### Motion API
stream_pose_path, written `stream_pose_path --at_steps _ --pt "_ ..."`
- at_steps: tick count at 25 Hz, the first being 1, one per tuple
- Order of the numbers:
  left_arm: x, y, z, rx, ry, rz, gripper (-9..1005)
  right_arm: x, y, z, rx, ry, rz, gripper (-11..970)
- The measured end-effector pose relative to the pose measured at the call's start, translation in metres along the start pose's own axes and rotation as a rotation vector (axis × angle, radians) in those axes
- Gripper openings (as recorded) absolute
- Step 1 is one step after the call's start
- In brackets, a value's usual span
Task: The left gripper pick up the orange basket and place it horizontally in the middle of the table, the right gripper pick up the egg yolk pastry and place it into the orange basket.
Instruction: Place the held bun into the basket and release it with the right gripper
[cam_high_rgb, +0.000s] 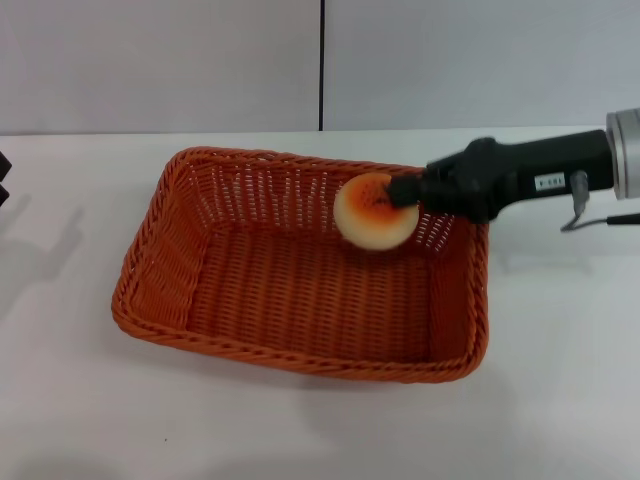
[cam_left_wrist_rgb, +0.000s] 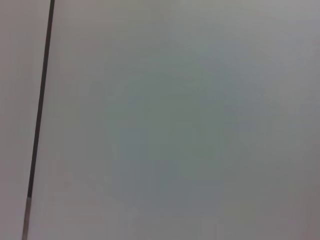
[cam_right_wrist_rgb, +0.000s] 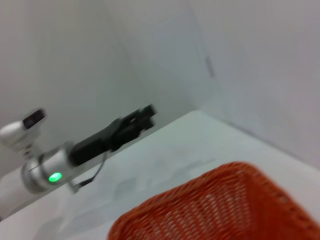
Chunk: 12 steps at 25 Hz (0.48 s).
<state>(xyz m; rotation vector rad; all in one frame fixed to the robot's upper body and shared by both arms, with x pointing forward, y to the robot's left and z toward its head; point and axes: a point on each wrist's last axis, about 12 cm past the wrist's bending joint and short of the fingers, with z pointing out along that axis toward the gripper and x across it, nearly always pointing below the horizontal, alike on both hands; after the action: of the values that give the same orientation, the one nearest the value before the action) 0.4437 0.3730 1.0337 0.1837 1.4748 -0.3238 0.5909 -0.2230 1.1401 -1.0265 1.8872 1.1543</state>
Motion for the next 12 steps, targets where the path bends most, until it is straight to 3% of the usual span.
stream_pose_path --at_steps 8,12 --pt "0.0015 -0.0008 0.0012 -0.004 0.003 -0.010 743 0.0034 0.0008 0.0008 0.009 -0.056 -0.046 161" --pt "0.0010 0.0001 0.0010 -0.005 0.003 -0.008 743 0.0005 0.0059 -0.0067 -0.008 -0.103 -0.063 345"
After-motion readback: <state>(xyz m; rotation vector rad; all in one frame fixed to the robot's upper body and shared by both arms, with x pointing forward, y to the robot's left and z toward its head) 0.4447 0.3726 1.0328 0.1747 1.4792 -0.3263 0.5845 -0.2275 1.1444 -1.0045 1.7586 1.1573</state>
